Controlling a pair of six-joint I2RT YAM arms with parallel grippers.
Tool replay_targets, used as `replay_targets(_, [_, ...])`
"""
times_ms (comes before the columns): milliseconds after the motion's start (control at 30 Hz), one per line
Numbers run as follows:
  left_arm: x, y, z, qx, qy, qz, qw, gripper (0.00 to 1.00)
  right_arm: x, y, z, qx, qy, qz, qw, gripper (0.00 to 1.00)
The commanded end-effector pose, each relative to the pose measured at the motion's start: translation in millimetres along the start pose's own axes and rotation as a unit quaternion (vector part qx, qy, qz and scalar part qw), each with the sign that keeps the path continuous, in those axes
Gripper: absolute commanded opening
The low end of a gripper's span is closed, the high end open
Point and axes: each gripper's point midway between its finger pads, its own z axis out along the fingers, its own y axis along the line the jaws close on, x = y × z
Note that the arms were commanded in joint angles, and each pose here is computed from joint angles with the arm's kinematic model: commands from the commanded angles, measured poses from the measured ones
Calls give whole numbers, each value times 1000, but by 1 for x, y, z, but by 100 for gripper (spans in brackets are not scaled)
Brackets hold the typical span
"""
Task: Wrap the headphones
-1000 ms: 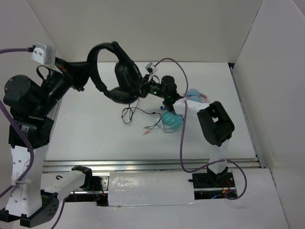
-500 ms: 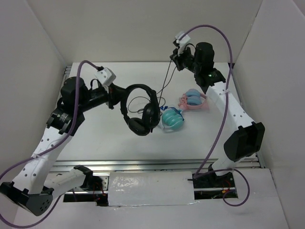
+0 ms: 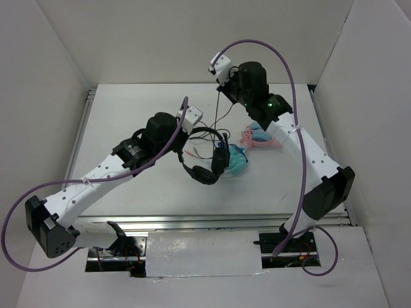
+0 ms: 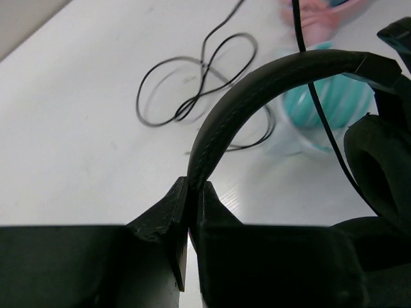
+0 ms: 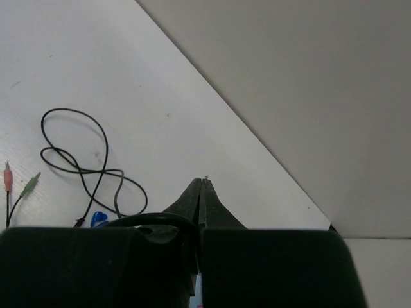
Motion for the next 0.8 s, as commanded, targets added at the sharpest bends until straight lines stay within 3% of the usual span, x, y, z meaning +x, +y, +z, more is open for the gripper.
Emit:
replay_targets(0, [-13, 36, -10, -104, -10, -65, 992, 0, -24, -8, -30, 60, -19, -11, 998, 0])
replay_targets(267, [8, 67, -14, -166, 11, -120, 979, 0, -35, -13, -51, 122, -22, 1, 992, 0])
replay_targets(533, [54, 77, -14, -187, 38, -162, 968, 0, -26, -4, -64, 132, -16, 3, 991, 0])
replay_targets(767, [81, 88, -5, -217, 85, -176, 956, 0, -43, 17, -81, 118, -49, 0, 992, 0])
